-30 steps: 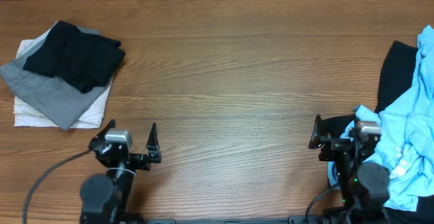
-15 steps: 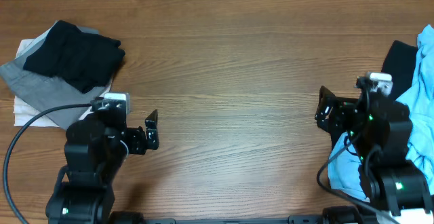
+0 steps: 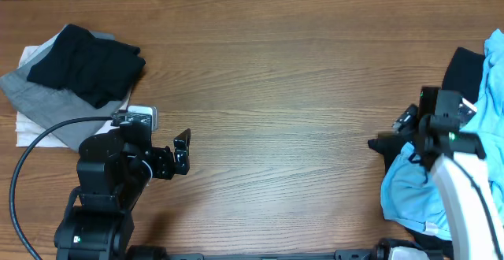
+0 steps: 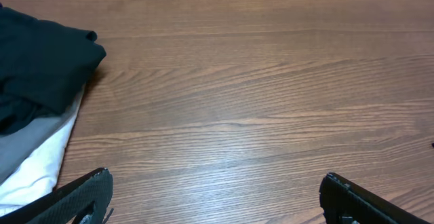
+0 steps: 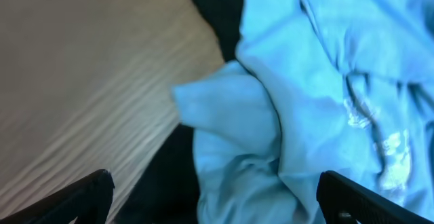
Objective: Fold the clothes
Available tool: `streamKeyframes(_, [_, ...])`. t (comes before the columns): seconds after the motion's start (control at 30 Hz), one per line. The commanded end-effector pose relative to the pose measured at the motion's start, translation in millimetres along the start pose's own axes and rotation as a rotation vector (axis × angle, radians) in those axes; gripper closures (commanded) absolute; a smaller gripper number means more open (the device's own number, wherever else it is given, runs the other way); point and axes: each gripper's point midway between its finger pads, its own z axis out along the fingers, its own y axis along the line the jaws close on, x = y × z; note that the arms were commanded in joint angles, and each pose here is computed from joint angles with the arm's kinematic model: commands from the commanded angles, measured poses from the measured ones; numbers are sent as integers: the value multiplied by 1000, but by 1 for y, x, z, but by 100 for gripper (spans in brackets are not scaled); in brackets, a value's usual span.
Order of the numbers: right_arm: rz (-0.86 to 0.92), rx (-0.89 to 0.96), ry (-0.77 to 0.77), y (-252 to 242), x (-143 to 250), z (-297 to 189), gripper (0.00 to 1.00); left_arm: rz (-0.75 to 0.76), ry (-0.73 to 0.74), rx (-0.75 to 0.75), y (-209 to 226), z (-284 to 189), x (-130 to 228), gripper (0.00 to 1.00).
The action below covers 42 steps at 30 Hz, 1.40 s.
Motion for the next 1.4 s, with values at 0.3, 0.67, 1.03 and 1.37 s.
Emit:
streamKeyframes(0.3, [56, 55, 112, 15, 11, 71, 11, -8, -36, 21, -5, -6, -12, 5])
streamKeyframes(0.67, [106, 86, 125, 0, 8, 81, 85, -8, -39, 21, -5, -6, -13, 8])
streamKeyframes(1.03, [156, 91, 115, -10, -4, 66, 96, -7, -40, 21, -5, -6, -13, 9])
streamKeyframes(1.37, [-57, -451, 41, 64, -76, -68, 96, -7, -45, 21, -5, -6, -15, 10])
